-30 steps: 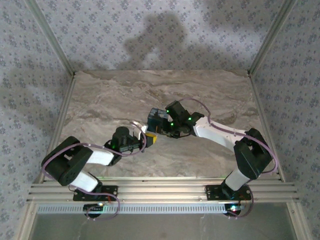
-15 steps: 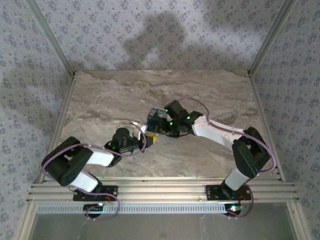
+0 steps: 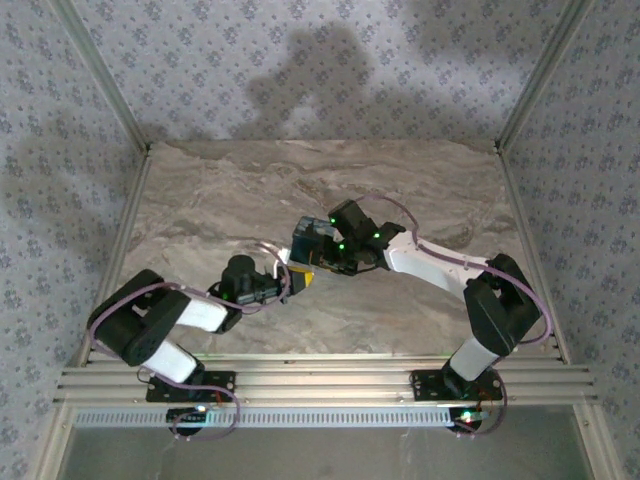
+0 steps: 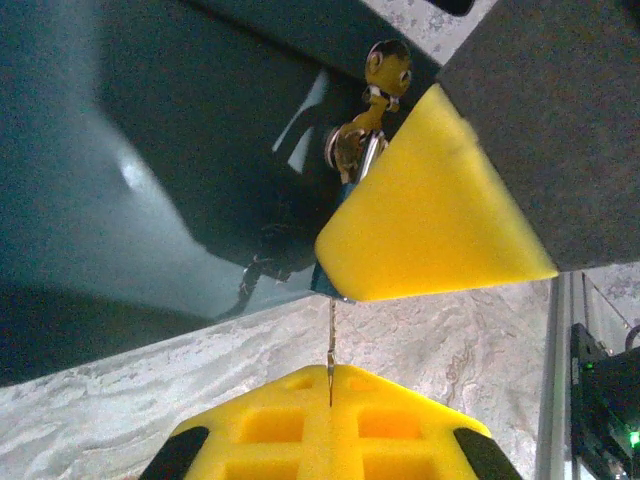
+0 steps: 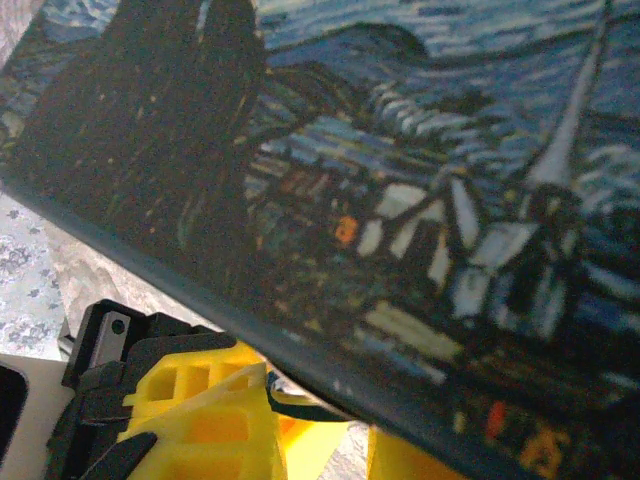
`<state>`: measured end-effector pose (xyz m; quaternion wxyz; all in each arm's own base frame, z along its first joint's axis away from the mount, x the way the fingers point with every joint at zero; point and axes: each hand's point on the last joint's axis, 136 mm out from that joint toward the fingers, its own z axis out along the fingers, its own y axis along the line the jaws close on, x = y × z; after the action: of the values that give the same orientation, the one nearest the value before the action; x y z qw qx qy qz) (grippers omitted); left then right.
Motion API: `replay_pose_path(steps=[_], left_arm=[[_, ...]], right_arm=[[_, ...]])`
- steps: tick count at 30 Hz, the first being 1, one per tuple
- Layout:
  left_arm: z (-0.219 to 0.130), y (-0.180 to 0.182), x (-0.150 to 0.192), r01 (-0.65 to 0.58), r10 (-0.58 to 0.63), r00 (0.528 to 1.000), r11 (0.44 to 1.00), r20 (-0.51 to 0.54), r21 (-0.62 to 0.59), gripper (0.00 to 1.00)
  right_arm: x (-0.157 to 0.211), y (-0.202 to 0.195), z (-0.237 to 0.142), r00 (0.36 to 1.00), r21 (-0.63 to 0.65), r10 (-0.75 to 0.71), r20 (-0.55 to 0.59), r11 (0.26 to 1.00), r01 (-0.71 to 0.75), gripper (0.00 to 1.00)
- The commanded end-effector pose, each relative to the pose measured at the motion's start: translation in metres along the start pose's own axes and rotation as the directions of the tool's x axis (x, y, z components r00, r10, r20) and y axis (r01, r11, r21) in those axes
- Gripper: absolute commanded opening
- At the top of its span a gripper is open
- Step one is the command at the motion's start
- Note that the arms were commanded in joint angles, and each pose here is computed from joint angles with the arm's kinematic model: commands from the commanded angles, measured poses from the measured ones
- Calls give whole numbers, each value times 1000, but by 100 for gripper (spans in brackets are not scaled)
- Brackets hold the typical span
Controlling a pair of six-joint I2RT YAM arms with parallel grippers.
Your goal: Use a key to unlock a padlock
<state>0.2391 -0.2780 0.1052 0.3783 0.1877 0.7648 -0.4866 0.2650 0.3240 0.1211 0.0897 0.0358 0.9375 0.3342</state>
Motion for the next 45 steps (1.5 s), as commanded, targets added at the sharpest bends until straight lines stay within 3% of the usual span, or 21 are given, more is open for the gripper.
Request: replay_pose_path(steps=[1, 10, 16, 24, 31, 39, 45], left_arm=[[-11, -37, -59, -176, 161, 970, 982, 180, 70, 0], [-10, -32, -56, -198, 191, 970, 980, 151, 29, 0], [-13, -38, -62, -178, 165, 971, 982, 175, 61, 0], [-17, -50, -79, -142, 110, 973, 979, 203, 145, 0], [-13, -42, -77, -163, 146, 971, 983, 187, 78, 0], [-20, -67, -97, -109, 49, 972, 961, 232, 254, 0], [-17, -61, -93, -121, 73, 975, 967, 211, 225, 0]], right_arm=[[31, 5, -2, 993, -14, -16, -118, 1000, 15, 0], [33, 16, -1, 991, -52, -10, -137, 999, 3, 0], [37, 7, 0, 990, 4, -20, -138, 1000, 21, 0], [44, 16, 4, 985, -67, -21, -172, 998, 10, 0], [44, 16, -2, 984, -73, -14, -180, 997, 1, 0], [45, 19, -5, 979, -76, -21, -203, 997, 6, 0], [44, 11, -9, 982, -40, -2, -187, 999, -6, 0]])
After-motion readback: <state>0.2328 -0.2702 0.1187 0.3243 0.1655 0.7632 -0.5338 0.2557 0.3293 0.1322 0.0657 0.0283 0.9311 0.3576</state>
